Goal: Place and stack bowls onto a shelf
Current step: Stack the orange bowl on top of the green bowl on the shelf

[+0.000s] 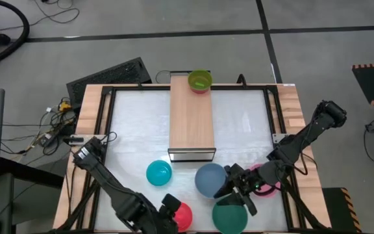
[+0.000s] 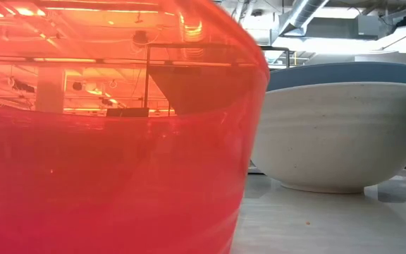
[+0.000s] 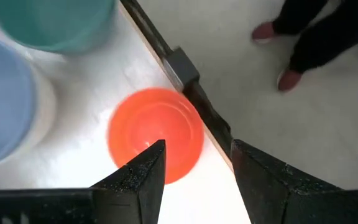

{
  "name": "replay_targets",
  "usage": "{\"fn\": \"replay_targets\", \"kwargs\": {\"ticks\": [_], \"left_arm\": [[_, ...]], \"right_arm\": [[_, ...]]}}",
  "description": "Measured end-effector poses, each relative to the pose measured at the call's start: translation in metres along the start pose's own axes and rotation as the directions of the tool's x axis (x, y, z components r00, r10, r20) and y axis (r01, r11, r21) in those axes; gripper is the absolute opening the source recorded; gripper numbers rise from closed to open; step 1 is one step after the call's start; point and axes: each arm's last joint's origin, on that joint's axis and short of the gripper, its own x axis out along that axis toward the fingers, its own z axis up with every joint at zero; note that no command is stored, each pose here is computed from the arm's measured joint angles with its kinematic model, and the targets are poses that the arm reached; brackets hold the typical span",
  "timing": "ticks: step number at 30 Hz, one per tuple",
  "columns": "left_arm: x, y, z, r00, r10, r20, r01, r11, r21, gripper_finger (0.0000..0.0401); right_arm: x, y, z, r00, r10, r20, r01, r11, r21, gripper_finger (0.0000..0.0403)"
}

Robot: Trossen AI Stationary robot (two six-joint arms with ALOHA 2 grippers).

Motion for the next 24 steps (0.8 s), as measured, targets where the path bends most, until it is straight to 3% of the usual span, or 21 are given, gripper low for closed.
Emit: {"fn": "replay_targets", "kwargs": {"ticks": [7,11,20,24], "left_arm": [[0.022,-0.019,-0.004,0.997,-0.05,-0.055,0.052,0.998,0.044,0.0166],[0.029,-0.025,-0.003,0.999,-0.002,-0.039,0.006,0.996,0.093,0.0166],[0.071,-0.026,-0.007,0.994,0.0,-0.113,0.023,0.98,0.199,0.0166],[0.075,-0.02,-0.007,0.993,0.013,-0.119,0.014,0.975,0.224,0.0166]], "right_arm": [[0.0,0.0,0.0,1.0,0.001,0.0,-0.001,1.0,0.0,0.0161],[0.0,0.0,0.0,1.0,-0.003,-0.005,0.003,1.0,-0.001,0.0161],[0.0,-0.001,-0.002,1.0,-0.014,-0.016,0.014,1.0,-0.003,0.0161],[0.0,-0.001,-0.002,1.0,-0.016,-0.018,0.016,1.0,0.004,0.0161]]}}
